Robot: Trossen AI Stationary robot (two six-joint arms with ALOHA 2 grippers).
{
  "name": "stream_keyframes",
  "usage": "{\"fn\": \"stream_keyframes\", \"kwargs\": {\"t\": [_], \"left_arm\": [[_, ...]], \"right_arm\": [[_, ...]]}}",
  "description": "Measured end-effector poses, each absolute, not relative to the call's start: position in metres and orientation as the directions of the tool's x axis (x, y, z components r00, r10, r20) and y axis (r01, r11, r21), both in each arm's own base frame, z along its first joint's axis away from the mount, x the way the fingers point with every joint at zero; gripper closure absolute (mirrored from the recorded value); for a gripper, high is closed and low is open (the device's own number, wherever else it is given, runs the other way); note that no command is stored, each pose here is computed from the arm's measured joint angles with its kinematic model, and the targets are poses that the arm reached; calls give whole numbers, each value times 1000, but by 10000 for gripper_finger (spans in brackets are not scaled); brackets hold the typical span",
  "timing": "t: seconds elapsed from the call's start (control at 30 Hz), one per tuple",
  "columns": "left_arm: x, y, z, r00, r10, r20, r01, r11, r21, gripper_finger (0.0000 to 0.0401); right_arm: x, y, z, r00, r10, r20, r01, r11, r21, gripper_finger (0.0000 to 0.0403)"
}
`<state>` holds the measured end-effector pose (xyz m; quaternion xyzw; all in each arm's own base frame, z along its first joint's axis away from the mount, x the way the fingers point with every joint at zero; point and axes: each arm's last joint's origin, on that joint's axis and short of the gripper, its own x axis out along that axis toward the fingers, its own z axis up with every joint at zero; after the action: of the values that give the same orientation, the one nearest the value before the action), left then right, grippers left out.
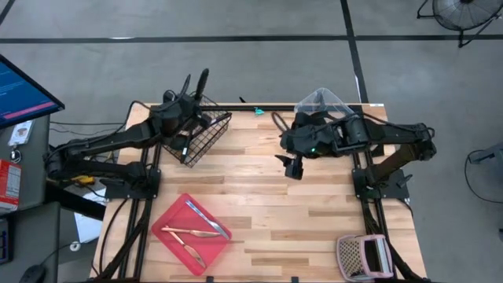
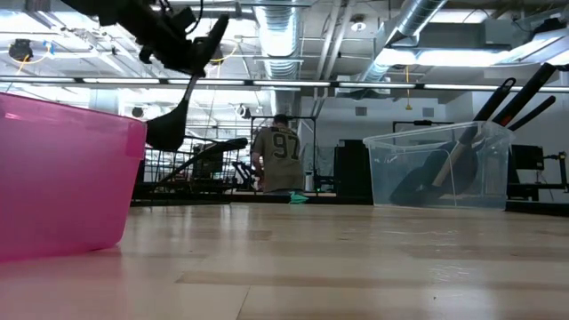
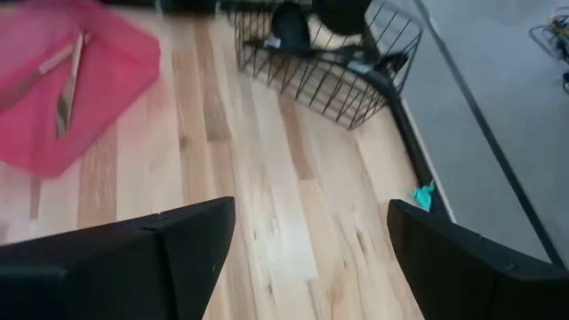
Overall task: Pick & Place Kitchen Items
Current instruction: Put the black serving spoon into the wire basket
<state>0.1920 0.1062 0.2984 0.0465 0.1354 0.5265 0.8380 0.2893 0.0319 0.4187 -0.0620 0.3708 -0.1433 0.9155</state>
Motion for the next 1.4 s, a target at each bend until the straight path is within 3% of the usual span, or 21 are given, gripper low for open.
{"fn": "stream_keyframes", "kwargs": {"t": [0.23, 0.5, 1.13, 1.4], "left_arm": [[201, 112, 283, 371, 897, -241, -903, 409, 132, 391], [204, 109, 266, 319, 885, -339, -913, 383, 141, 391], [196, 106, 232, 286, 865, -413, -934, 347, 80, 390], [196, 105, 231, 299, 857, -420, -929, 362, 76, 361]], "right_arm": [[294, 35, 391, 630, -310, -712, 189, 950, -246, 112], [296, 34, 371, 584, -318, -746, 210, 948, -240, 112], [298, 38, 372, 610, -309, -730, 208, 951, -229, 112], [299, 38, 373, 621, -307, -721, 211, 952, -223, 112]]}}
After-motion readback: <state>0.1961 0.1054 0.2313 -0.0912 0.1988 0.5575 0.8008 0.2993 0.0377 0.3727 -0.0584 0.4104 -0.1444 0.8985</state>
